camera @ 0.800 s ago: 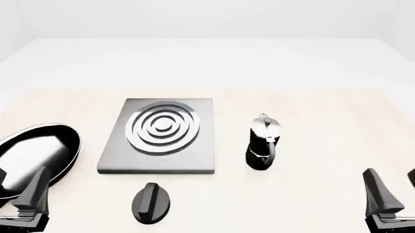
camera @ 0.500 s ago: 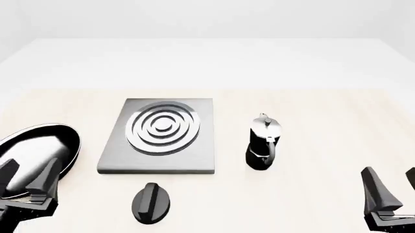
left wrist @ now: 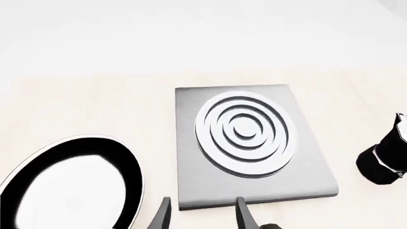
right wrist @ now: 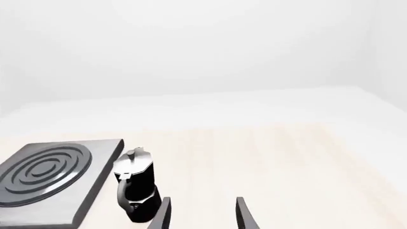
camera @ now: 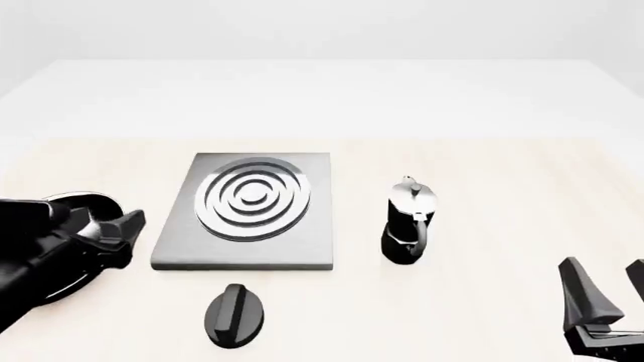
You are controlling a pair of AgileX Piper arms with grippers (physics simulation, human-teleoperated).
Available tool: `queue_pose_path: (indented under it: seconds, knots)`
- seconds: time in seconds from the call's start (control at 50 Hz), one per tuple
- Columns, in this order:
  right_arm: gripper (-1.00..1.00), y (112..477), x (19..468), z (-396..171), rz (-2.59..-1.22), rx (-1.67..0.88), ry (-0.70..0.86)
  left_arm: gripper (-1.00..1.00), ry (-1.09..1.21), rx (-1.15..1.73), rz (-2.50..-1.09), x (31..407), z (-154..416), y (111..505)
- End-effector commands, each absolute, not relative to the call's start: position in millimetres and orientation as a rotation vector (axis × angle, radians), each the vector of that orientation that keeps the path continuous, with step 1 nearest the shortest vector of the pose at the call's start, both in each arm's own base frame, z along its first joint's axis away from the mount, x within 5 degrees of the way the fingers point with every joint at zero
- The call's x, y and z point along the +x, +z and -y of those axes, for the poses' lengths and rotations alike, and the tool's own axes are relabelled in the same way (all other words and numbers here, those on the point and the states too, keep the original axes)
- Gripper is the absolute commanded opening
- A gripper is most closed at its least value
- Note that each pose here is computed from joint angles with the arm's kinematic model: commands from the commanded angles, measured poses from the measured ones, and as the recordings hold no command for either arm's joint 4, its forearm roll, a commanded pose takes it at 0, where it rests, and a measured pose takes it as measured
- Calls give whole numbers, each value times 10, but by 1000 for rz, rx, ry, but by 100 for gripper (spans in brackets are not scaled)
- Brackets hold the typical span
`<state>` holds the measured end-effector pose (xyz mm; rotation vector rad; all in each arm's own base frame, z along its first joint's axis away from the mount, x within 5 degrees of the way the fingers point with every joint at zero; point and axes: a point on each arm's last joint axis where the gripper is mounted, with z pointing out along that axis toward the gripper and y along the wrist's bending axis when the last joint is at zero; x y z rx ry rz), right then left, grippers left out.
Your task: Turn on the stove and put the moka pot on it.
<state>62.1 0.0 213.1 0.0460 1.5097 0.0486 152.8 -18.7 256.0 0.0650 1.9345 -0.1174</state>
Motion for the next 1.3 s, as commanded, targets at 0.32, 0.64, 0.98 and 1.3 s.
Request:
queue_pose_path:
  seconds: [0.32,0.64,0.98,1.3]
  knots:
    - [100,2132,638,-2,-1514,62,69,100,-157,272,-2172,1848,498,2908]
    - [100,2132,642,-4,-1515,63,78,100,-195,367,-2337,1967,733,2838]
    - [100,2136,661,-6,-1517,69,87,100,-241,397,-2401,2007,919,2799]
    - [100,2133,629,-3,-1508,85,98,100,-297,422,-2433,2028,1134,2654]
